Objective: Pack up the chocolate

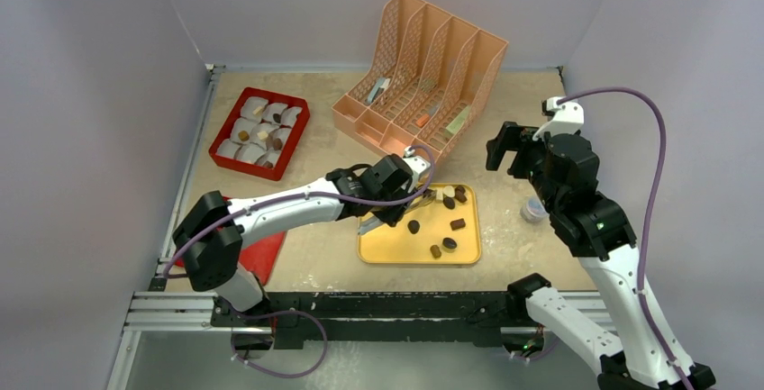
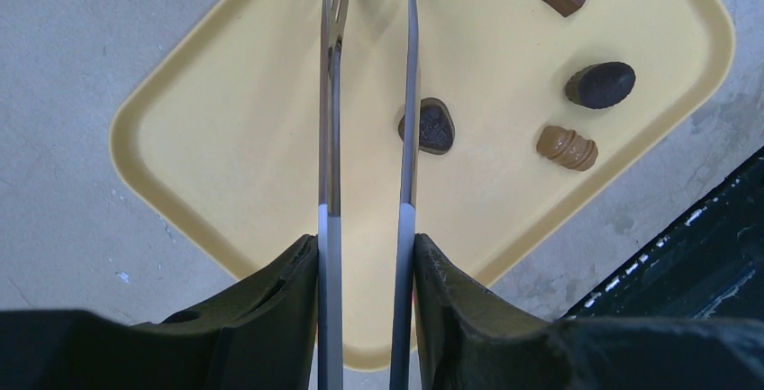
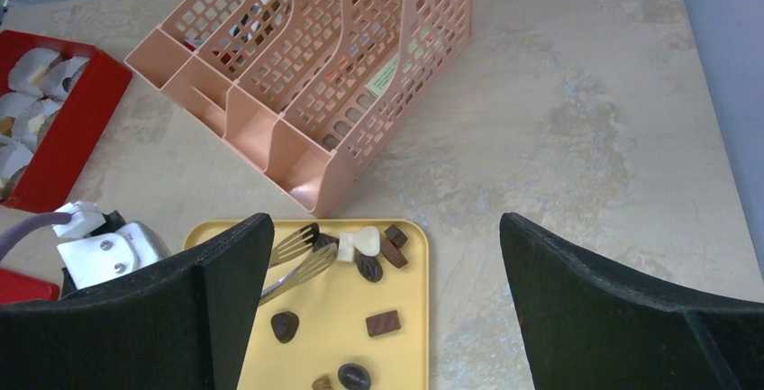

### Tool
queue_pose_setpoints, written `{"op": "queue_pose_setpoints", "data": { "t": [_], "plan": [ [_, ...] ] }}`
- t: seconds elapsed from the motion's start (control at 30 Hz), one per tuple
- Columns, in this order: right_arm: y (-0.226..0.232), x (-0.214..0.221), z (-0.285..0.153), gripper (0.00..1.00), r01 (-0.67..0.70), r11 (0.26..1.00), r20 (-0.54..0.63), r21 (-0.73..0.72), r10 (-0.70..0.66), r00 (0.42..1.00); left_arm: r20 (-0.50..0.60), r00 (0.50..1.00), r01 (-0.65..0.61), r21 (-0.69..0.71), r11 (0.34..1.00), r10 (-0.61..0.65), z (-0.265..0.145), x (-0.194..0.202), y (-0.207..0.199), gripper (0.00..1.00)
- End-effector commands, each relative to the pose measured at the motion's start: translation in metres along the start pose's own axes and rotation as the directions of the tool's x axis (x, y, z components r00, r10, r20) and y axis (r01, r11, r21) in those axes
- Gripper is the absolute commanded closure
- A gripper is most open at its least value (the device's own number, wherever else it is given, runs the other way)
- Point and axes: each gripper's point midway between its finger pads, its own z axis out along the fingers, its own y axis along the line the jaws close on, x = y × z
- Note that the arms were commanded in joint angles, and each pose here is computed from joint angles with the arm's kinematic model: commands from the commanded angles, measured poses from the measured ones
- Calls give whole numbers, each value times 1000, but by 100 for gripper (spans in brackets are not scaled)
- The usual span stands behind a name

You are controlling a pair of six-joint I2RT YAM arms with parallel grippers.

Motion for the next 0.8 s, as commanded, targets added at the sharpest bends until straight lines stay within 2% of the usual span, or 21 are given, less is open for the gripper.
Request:
{"op": "queue_pose_setpoints", "data": {
  "t": [0.0,0.2,0.53,0.77],
  "plan": [
    [0,-19,-4,3,-4,1000,68,-3,4,998,50,999,-19,-22,1000,20,9,-14,1,62],
    [2,-20,-3,3,-3,1000,65,-9,4,998,38,999,-22,-20,1000,22,14,-12,0,62],
    [-2,-21,-5,3,-32,999,79,9,32,996,59,998,-4,-44,999,6,-5,-14,1,72],
    [-2,-16,-7,3,-51,999,80,4,50,996,47,999,20,-53,998,-17,-14,-5,2,76]
  ]
}}
